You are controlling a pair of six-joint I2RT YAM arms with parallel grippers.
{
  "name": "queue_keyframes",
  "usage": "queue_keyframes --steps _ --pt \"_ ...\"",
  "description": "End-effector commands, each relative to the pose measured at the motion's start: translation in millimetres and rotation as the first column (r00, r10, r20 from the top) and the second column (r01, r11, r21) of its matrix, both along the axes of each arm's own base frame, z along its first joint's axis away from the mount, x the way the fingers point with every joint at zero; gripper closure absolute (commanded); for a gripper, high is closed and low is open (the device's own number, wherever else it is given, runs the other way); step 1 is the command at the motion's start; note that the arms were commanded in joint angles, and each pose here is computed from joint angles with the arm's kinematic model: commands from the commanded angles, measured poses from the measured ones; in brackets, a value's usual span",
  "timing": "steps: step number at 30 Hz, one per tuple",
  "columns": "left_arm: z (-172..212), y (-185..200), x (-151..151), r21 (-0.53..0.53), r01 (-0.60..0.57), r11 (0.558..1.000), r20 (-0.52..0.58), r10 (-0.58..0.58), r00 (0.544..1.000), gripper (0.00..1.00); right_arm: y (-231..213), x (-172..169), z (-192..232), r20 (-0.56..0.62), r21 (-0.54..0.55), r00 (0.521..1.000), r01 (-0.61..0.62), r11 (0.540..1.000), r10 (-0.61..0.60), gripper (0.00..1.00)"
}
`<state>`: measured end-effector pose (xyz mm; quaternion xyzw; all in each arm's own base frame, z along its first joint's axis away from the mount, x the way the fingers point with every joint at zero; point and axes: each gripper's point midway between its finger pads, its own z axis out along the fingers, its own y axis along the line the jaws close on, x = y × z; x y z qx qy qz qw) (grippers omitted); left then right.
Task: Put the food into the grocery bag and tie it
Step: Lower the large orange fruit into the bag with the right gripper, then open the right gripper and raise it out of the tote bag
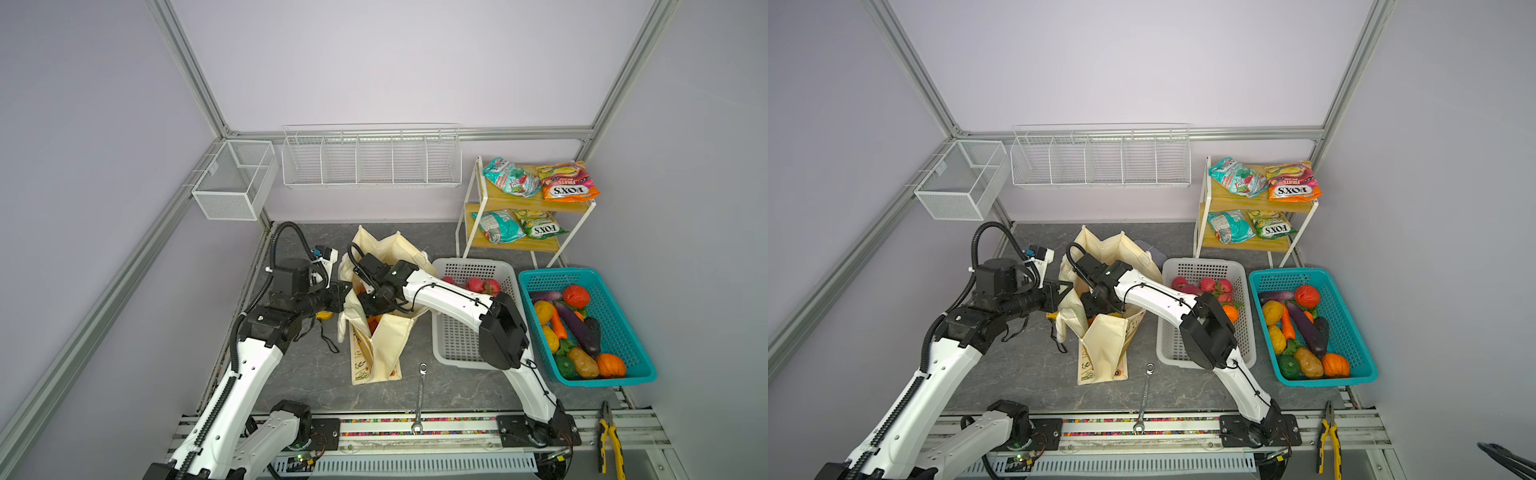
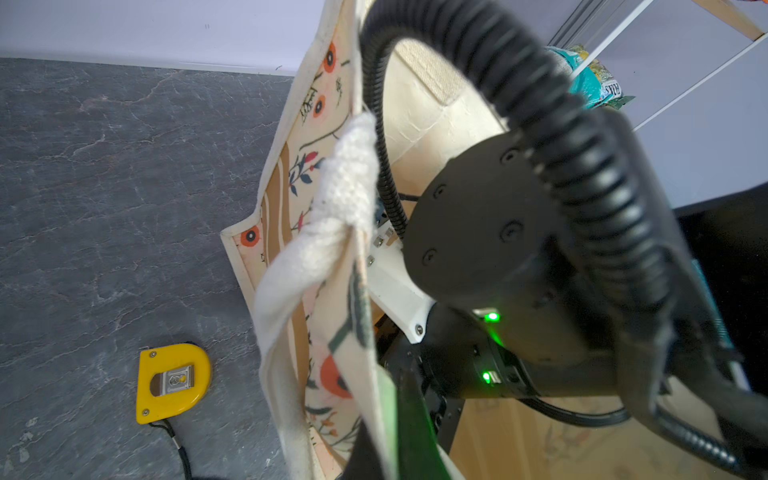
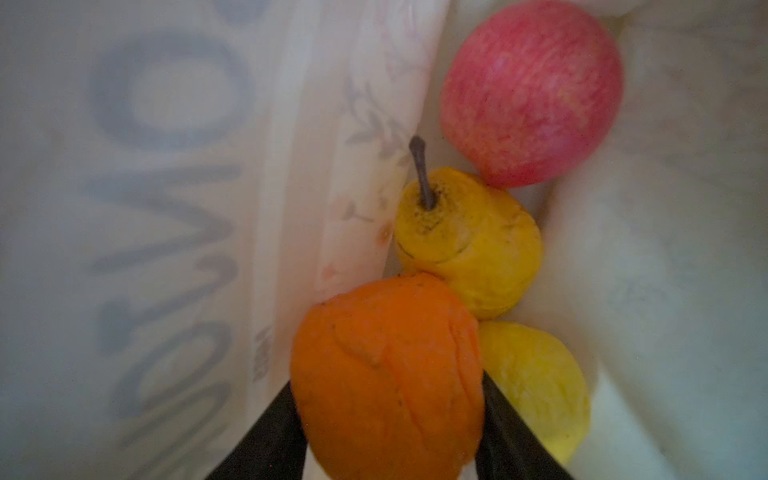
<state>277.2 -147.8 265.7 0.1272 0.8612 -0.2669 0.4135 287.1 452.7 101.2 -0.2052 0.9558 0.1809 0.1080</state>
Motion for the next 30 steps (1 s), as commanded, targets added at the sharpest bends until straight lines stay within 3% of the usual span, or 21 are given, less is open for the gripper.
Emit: queue_keyframes --steps 1,8,12,13,14,15,21,30 --pt "14.4 -4.2 -2.4 -0.023 0.024 0.999 0.059 -0.022 0.998 1.0 -7.3 -3.6 -21.3 -0.048 -0.057 0.999 0.011 0.998 -0.014 0.37" --pt "13.1 -4.3 -1.6 -0.022 0.023 1.0 0.054 -0.022 0.998 1.0 -8.6 0.7 -11.1 -0.011 -0.064 1.0 0.002 0.998 -0.003 0.24" --pt "10.3 -4.9 -0.6 -0.02 0.024 1.0 0.046 -0.023 0.999 1.0 -7.0 4.1 -0.1 0.017 -0.052 1.0 0.002 0.999 -0.001 0.12" --pt "10.0 -5.1 -0.3 -0.02 0.025 0.999 0.044 -0.024 0.999 1.0 -6.7 5.9 3.8 0.026 -0.048 1.0 0.002 0.999 -0.001 0.05" --pt "9.7 -5.3 -0.2 -0.02 0.026 0.999 0.044 -0.025 0.999 1.0 -6.1 6.8 7.2 0.032 -0.046 0.999 0.0 0.999 0.001 0.12" --pt "9.8 -5.5 -0.1 -0.021 0.026 0.999 0.044 -0.026 0.999 1.0 -5.7 7.9 11.6 0.042 -0.044 0.999 0.0 0.999 0.002 0.12" --pt "8.8 -6.1 0.2 -0.022 0.028 0.999 0.039 -0.027 0.999 1.0 -12.2 12.1 45.5 0.103 -0.049 0.995 0.007 0.999 -0.001 0.12" --pt "10.0 -4.3 -0.1 -0.017 0.02 1.0 0.046 -0.019 0.999 1.0 -47.5 14.7 137.6 0.285 -0.023 0.957 0.053 0.998 -0.045 0.12"
